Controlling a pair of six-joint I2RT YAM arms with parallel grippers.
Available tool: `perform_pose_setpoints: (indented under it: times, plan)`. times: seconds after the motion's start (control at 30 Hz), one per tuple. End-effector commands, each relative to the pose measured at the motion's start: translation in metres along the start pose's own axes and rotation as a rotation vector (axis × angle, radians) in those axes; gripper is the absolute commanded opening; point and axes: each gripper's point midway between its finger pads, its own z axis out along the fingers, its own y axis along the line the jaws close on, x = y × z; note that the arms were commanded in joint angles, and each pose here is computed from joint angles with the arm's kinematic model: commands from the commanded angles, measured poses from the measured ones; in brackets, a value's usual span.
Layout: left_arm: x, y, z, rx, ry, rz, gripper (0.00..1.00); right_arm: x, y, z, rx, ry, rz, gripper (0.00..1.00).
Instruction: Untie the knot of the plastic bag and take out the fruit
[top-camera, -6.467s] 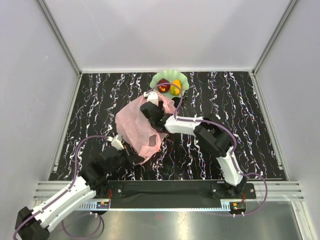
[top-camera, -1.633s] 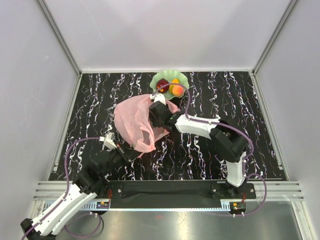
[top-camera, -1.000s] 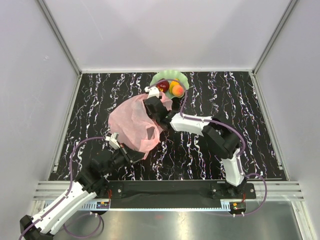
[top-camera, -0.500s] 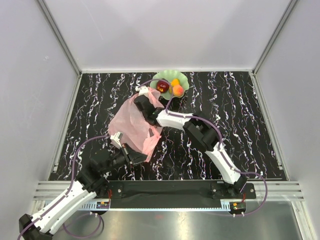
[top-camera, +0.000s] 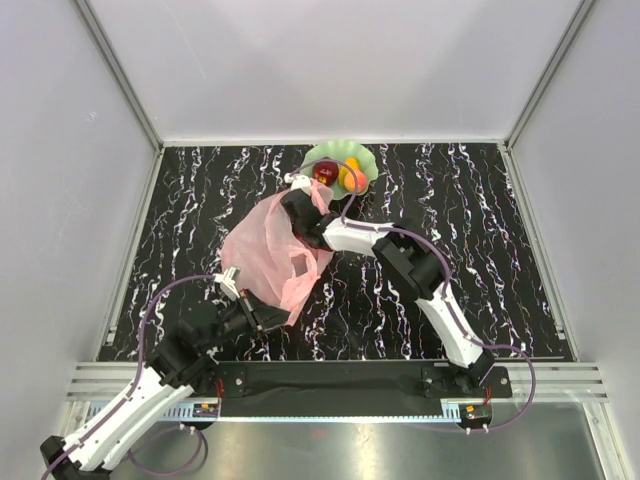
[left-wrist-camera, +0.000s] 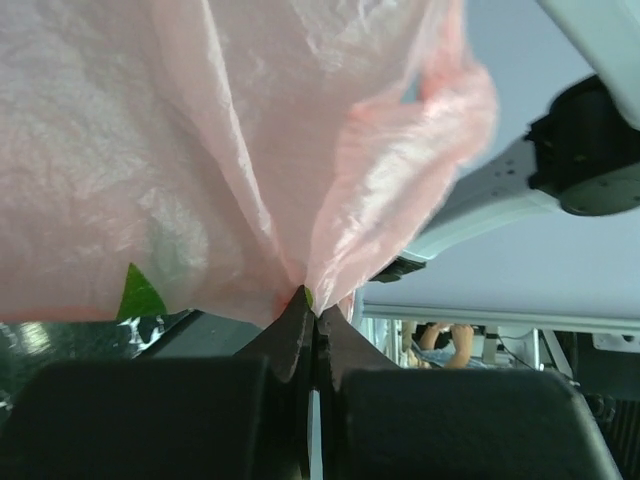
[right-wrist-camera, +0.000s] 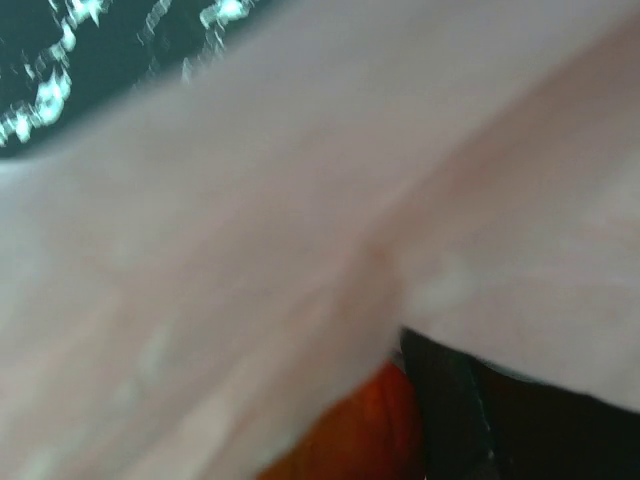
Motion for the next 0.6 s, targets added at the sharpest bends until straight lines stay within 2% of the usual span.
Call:
perform_pose_setpoints:
  times: [0.0,0.03,0.07,0.1,0.17,0.3,0.4,0.57]
  plan:
    - [-0.013,-0.005,-0.006,-0.034,-0.067,0.049,0.00,-0.005,0.004,-0.031,-0.079,0.046,-0.011,0.28]
    - [-0.016,-0.003,-0.007,-0.052,-0.087,0.055,0.00,0.005,-0.001,-0.038,-0.084,0.073,-0.029,0.24]
    - [-0.018,0.005,-0.009,-0.090,-0.098,0.068,0.00,-0.014,0.007,-0.055,-0.125,0.043,-0.029,0.21]
    - [-0.028,0.001,-0.011,-0.100,-0.149,0.081,0.00,-0.001,0.006,-0.064,-0.156,0.081,-0.044,0.19]
    - [-0.037,0.005,-0.016,-0.143,-0.194,0.112,0.00,-0.018,0.015,-0.091,-0.219,0.066,-0.062,0.18]
    - [-0.063,0.006,-0.024,-0.231,-0.319,0.169,0.00,-0.013,0.035,-0.138,-0.407,0.134,-0.095,0.19]
    - [-0.072,0.008,-0.025,-0.275,-0.350,0.197,0.00,-0.015,0.046,-0.171,-0.511,0.150,-0.102,0.20]
    - [-0.071,0.018,-0.013,-0.306,-0.326,0.190,0.00,-0.018,0.065,-0.223,-0.714,0.170,-0.116,0.22]
